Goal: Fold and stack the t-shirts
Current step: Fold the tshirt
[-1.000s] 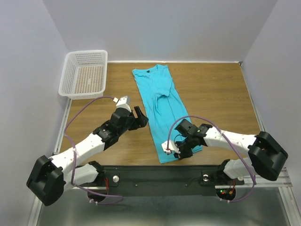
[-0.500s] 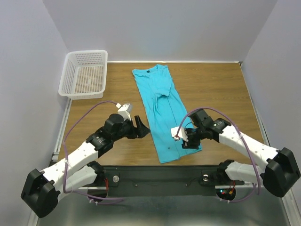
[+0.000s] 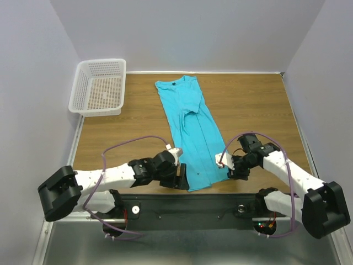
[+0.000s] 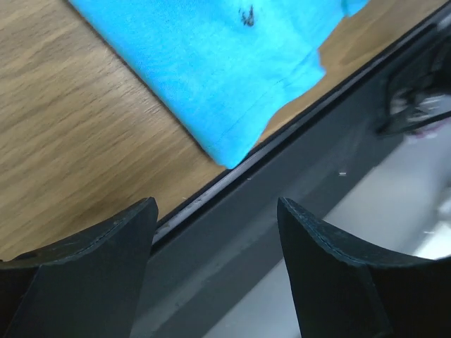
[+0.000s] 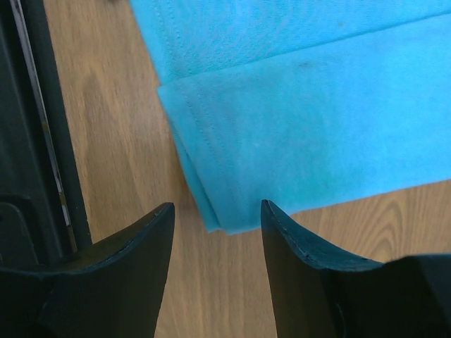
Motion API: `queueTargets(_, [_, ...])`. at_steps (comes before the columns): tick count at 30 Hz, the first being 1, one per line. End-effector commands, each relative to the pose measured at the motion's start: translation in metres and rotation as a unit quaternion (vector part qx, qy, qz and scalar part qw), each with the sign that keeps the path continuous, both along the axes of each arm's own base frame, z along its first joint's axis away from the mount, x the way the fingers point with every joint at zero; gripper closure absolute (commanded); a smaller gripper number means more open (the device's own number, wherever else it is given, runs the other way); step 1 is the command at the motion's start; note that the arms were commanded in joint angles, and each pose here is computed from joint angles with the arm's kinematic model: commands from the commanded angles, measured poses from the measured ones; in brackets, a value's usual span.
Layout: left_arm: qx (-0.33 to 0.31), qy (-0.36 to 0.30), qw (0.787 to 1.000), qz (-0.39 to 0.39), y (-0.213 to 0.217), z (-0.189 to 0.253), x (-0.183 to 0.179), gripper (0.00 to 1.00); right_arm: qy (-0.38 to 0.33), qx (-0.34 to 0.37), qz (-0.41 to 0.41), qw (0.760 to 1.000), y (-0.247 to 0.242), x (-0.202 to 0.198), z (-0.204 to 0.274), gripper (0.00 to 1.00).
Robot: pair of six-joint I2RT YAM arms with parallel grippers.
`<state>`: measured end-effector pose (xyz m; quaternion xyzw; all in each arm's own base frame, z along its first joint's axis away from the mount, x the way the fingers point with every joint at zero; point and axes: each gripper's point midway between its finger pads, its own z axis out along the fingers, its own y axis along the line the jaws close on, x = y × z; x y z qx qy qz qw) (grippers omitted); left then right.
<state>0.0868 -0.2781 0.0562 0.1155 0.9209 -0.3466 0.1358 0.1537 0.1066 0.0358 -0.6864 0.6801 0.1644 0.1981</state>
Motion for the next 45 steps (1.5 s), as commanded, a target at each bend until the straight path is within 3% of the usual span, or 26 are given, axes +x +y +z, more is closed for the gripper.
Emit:
queueTargets(1, [0.008,-0.09,0.994,-0.054,-0.028,0.023,0.004,0.2,0.01,0.01,0.037,0.999,0.005,-0.002,0.004,0.42])
queueTargets(8, [0.045,-0.267,0.949,-0.16,-0.063,0.051,0.007,0.2,0.035,0.028,0.041,0.998,0.01,0.004,0.005,0.42])
queueTargets(14, [0.039,-0.306,0.929,-0.205,-0.063,0.046,-0.001,0.24,0.045,0.049,0.038,0.997,0.006,0.011,0.012,0.43])
queueTargets(17, [0.057,-0.305,0.932,-0.187,-0.053,0.034,0.0,0.24,0.056,0.056,0.054,0.995,0.007,0.007,0.009,0.42])
queueTargets(25, [-0.018,-0.321,0.94,-0.112,-0.052,0.049,-0.001,0.23,0.086,0.06,0.092,0.99,0.008,-0.007,-0.001,0.42])
queueTargets(36, [-0.048,-0.311,0.947,-0.065,-0.039,0.048,0.0,0.23,0.075,0.016,0.093,0.993,-0.006,-0.003,-0.029,0.45])
queueTargets(40, [-0.094,-0.295,0.95,-0.05,-0.038,0.052,-0.006,0.23,0.061,-0.012,0.1,0.993,-0.015,-0.009,-0.044,0.48])
queueTargets(45, [-0.078,-0.28,0.954,-0.065,-0.037,0.033,-0.011,0.23,0.042,-0.014,0.089,0.995,-0.013,-0.001,-0.044,0.57])
